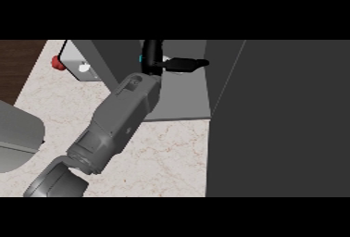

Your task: Pick up the bottled water, place it into the cabinet and close the cabinet

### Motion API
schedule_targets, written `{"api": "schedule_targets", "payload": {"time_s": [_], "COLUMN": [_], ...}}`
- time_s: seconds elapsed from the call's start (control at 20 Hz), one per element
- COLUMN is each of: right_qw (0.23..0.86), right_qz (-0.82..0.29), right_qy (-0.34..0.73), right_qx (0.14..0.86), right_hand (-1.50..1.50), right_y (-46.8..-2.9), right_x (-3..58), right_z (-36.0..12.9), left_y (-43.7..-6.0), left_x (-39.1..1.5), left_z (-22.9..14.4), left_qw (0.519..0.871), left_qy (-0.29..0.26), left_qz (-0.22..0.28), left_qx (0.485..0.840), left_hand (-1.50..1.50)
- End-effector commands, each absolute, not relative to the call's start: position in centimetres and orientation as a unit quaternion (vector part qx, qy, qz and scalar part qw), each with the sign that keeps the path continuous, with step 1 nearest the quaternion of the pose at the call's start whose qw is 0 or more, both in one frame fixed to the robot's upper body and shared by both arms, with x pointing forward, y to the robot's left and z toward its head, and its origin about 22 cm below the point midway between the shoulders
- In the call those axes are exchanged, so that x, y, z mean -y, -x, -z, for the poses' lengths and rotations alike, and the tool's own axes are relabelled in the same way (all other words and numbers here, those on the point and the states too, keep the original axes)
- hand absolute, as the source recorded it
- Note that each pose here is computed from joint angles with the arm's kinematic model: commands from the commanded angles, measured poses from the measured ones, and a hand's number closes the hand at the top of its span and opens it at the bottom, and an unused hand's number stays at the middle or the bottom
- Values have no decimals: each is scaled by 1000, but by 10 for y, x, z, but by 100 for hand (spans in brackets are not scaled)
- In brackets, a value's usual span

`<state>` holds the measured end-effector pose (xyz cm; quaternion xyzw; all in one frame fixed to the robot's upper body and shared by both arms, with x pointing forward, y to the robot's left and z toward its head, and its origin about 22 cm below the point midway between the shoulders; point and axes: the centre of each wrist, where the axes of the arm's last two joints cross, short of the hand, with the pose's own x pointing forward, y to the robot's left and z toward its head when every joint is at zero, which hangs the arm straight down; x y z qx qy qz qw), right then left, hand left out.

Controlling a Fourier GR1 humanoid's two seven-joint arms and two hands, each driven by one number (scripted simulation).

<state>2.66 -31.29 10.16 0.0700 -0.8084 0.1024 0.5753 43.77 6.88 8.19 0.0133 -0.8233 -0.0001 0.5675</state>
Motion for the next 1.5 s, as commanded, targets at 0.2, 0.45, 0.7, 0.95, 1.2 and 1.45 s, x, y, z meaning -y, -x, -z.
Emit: {"api": "schedule_targets", "payload": {"time_s": [0.2, 0.45, 0.7, 0.95, 1.2, 1.45], "right_qw": [562, 568, 570, 565, 565, 593], "right_qz": [-118, -109, -114, -99, -114, -174], "right_qy": [-69, -80, -67, -70, -75, -127], "right_qx": [816, 812, 811, 816, 813, 776], "right_hand": [-150, -150, -150, -150, -150, 150], "right_y": [-23, -21, -28, -27, -31, -41], "right_x": [299, 296, 292, 297, 284, 289], "right_z": [-131, -140, -136, -127, -131, -123], "left_y": [-423, -401, -361, -321, -281, -247], "left_x": [-54, -57, -44, -49, -62, -93], "left_z": [-87, -68, -61, -55, -45, -43], "left_qw": [567, 569, 575, 570, 579, 581], "left_qy": [69, 100, 135, 171, 173, 185], "left_qz": [3, 4, -6, -5, -15, -25], "left_qx": [821, 816, 807, 804, 797, 792], "left_hand": [-150, -150, -150, -150, -150, -150]}}
